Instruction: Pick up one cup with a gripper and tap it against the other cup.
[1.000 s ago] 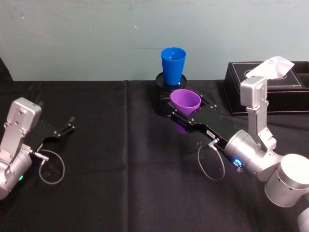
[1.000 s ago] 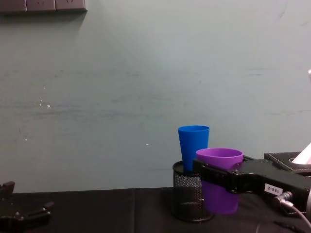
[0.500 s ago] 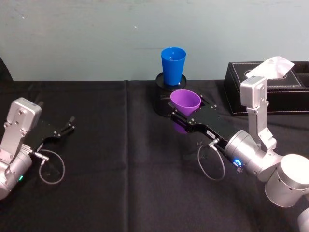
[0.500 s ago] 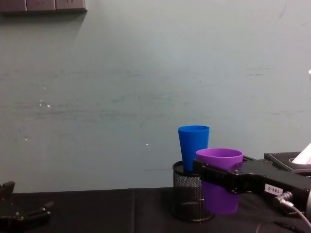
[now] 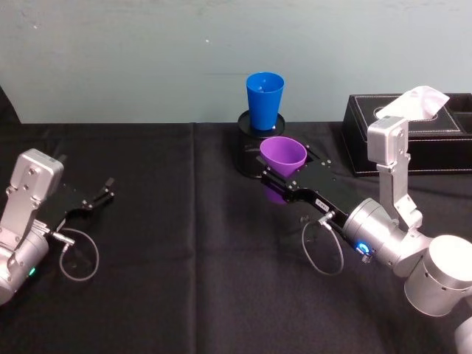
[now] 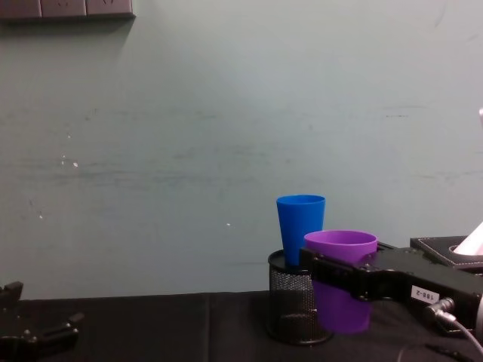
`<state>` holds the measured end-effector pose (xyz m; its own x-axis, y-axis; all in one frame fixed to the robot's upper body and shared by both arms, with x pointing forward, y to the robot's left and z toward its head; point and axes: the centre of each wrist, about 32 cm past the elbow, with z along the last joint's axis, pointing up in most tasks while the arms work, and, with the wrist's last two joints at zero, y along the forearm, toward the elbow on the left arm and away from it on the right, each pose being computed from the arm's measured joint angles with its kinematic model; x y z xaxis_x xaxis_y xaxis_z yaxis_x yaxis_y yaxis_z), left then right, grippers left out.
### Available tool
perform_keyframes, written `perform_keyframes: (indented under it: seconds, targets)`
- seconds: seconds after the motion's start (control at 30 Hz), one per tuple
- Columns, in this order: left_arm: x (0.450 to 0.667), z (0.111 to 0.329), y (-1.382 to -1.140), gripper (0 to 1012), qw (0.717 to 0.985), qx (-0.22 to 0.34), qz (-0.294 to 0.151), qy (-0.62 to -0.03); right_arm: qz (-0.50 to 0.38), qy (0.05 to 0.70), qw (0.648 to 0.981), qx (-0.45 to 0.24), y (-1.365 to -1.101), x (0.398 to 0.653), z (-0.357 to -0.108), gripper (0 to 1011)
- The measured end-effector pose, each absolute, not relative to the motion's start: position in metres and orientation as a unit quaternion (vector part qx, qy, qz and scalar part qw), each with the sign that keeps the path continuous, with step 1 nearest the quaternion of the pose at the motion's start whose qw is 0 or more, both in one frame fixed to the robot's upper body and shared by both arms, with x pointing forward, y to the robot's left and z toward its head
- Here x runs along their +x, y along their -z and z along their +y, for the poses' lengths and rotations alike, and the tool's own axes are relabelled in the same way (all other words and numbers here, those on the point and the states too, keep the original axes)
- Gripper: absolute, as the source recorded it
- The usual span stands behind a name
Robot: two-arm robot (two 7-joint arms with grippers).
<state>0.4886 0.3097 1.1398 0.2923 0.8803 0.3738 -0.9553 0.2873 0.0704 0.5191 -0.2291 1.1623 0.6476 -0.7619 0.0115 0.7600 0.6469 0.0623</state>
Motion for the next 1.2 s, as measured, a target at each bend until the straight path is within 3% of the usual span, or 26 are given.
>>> perform_keyframes:
  seconds: [1.2]
  targets:
    - [0.4886, 0.3097, -1.1398, 1000, 0.791, 0.142, -0.132, -0.58, -0.018, 0.419, 0.907, 0.026, -1.1624, 0.5192, -0.2291, 734]
